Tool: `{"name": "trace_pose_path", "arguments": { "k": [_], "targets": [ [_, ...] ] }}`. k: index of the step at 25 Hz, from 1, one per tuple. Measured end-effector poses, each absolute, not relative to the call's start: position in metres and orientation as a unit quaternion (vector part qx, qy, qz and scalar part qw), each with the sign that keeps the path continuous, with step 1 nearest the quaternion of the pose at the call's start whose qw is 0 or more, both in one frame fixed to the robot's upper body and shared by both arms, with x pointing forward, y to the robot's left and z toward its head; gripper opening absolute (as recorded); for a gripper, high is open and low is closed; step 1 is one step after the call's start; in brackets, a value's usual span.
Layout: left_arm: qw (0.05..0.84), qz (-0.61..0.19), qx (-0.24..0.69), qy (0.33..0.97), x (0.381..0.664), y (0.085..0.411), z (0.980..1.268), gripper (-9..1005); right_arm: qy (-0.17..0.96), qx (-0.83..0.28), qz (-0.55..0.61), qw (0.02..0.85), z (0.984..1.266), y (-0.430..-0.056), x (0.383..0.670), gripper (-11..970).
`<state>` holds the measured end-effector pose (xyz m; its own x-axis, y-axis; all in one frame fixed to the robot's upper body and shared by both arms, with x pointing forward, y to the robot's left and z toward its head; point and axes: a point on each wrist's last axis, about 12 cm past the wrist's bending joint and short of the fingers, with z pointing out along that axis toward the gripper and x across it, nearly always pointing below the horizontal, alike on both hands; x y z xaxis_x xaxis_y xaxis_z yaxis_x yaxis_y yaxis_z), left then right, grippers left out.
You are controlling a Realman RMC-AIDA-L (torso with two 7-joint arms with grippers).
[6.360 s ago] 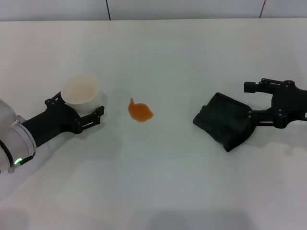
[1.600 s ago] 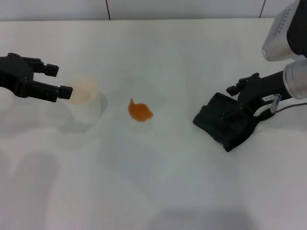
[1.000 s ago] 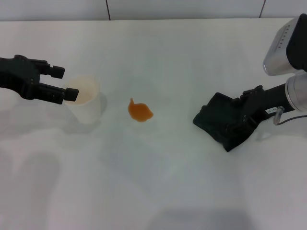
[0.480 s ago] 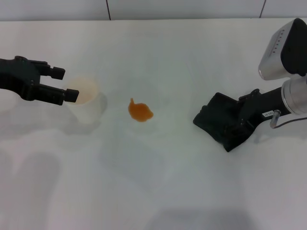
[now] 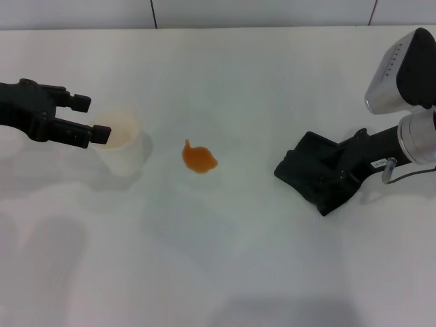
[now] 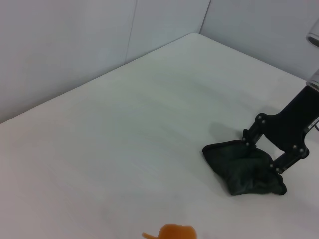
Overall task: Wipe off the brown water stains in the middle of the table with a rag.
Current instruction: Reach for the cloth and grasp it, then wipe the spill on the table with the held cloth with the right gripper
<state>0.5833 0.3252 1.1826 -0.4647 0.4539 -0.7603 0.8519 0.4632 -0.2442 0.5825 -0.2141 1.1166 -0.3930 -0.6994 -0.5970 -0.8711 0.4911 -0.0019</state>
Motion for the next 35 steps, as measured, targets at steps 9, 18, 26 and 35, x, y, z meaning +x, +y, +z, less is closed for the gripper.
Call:
{"name": "trace_pose_path", "arguments": {
  "k": [9,18,26,35],
  "targets": [
    [0.316,-0.316,0.412,0.794,0.585,0.323,1.185,894,0.817,-0.490,0.144,0.266,1.113,-0.209,0.582,309],
    [0.317,-0.314,0.412,0.794,0.587,0.323,1.185,893,0.814,-0.491,0.144,0.276,1.118,-0.206,0.583,198],
    [0.317,-0.314,0.412,0.795,0.587,0.322,1.186,893,0.806,-0.496,0.157,0.281,1.122,-0.197,0.581,89],
    [0.322,-0.317,0.412,0.791,0.588,0.321,1.187,893,0.787,-0.528,0.165,0.272,1.117,-0.169,0.573,72]
  ]
}}
